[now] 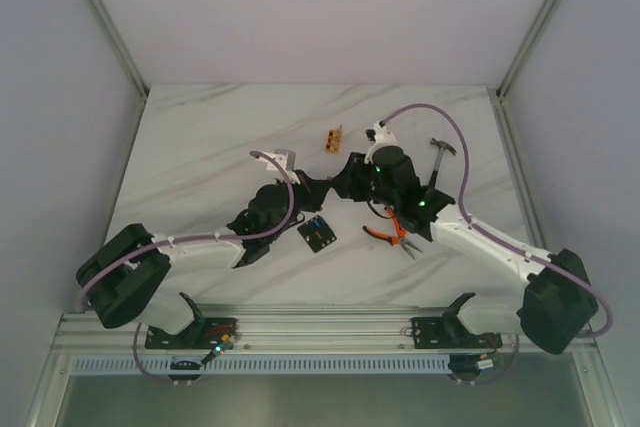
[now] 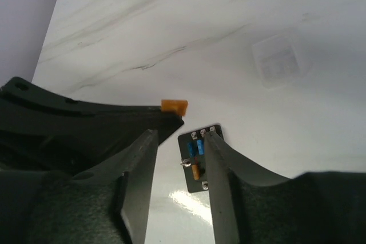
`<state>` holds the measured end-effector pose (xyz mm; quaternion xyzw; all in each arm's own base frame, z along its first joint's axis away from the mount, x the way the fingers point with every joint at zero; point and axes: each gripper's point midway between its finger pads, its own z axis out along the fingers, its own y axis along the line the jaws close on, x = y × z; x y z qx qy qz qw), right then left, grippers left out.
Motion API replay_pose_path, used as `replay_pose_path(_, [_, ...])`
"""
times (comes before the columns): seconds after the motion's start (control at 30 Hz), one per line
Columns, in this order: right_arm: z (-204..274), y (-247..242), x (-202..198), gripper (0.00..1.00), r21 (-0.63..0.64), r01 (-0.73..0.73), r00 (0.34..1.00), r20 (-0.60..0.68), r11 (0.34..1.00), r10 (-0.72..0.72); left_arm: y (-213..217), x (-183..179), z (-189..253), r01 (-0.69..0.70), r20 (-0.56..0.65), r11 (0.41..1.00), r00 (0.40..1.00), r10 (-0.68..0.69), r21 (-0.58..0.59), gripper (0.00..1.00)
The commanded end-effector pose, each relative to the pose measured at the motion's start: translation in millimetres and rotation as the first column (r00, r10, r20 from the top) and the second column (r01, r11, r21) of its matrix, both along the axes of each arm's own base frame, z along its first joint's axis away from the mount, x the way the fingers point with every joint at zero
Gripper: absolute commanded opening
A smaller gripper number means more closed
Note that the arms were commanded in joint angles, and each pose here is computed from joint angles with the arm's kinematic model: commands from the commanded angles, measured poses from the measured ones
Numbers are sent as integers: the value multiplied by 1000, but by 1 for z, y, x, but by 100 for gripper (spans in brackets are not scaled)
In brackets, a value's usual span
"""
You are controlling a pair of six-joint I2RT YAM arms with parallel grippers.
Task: Snap on the fuse box
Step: Pick up the fuse from the center of the board.
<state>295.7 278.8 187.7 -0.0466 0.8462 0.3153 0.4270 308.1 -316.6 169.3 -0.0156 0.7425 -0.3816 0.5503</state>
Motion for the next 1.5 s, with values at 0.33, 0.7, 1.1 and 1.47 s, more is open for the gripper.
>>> replay_pose_path(0.33, [12,-37,-25,59,-75,-15,989,143,997,25,18,-14,-1,77,37,994,996,-80,74,0])
replay_pose_path(0.7, [16,-36,-29,60,-145,-151,960,215,978,181,30,-20,8,206,75,978,975,-209,46,0])
replay_pose_path(1.1, [37,-19,-47,58,-155,-372,864,304,915,402,16,-59,39,442,220,890,862,-456,113,0])
replay_pose_path(1.47, [60,-2,-74,56,-165,-565,721,378,809,581,7,-88,51,582,267,800,755,-598,145,0])
